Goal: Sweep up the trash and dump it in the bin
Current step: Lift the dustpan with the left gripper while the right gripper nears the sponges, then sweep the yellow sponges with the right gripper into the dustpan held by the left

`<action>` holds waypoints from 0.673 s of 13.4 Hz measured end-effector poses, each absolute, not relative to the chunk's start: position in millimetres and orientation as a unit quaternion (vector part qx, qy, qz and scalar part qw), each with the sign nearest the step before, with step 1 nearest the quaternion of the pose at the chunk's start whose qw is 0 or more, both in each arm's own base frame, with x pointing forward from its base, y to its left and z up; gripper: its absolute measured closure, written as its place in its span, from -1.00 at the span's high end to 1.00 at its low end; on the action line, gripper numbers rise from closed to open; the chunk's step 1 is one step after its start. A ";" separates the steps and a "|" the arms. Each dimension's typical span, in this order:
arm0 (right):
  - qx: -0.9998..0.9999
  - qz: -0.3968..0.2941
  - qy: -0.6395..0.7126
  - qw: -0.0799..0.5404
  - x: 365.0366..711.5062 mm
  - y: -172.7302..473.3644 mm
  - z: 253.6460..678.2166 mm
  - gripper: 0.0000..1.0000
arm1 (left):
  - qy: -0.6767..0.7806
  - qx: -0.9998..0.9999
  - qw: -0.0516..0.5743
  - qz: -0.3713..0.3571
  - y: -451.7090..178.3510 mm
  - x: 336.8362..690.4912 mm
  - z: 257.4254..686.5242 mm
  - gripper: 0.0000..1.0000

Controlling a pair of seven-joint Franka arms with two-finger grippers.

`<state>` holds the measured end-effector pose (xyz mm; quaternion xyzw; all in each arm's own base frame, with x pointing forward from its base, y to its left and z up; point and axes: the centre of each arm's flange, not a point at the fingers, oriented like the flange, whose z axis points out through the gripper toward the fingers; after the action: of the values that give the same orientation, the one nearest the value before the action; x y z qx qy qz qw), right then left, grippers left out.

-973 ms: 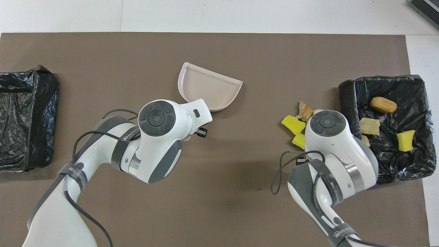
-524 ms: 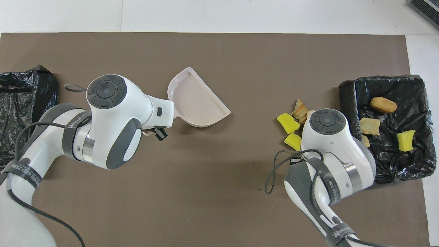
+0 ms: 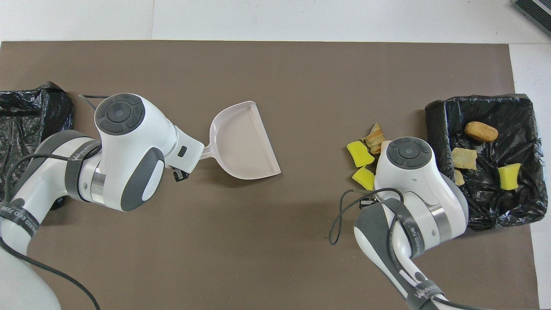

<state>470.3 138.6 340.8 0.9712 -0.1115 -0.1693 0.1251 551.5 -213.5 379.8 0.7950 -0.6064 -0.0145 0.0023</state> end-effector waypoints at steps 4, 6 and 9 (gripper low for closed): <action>0.974 -0.171 -0.085 0.120 471.4 140.1 341.5 -0.47 | -0.643 0.766 -0.002 -0.001 -177.6 553.1 350.9 -0.33; 0.976 -0.167 -0.081 0.118 475.9 144.1 344.4 -0.47 | -0.646 0.764 -0.003 0.002 -180.4 552.3 352.8 -0.33; 0.977 -0.164 -0.061 0.117 477.8 164.1 345.9 -0.47 | -0.648 0.762 -0.003 0.003 -183.8 551.3 353.0 -0.33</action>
<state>477.8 164.1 345.9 0.9775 -0.0614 -0.1643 0.1174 551.3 -183.8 353.0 0.7619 -0.6477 0.0026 -0.0031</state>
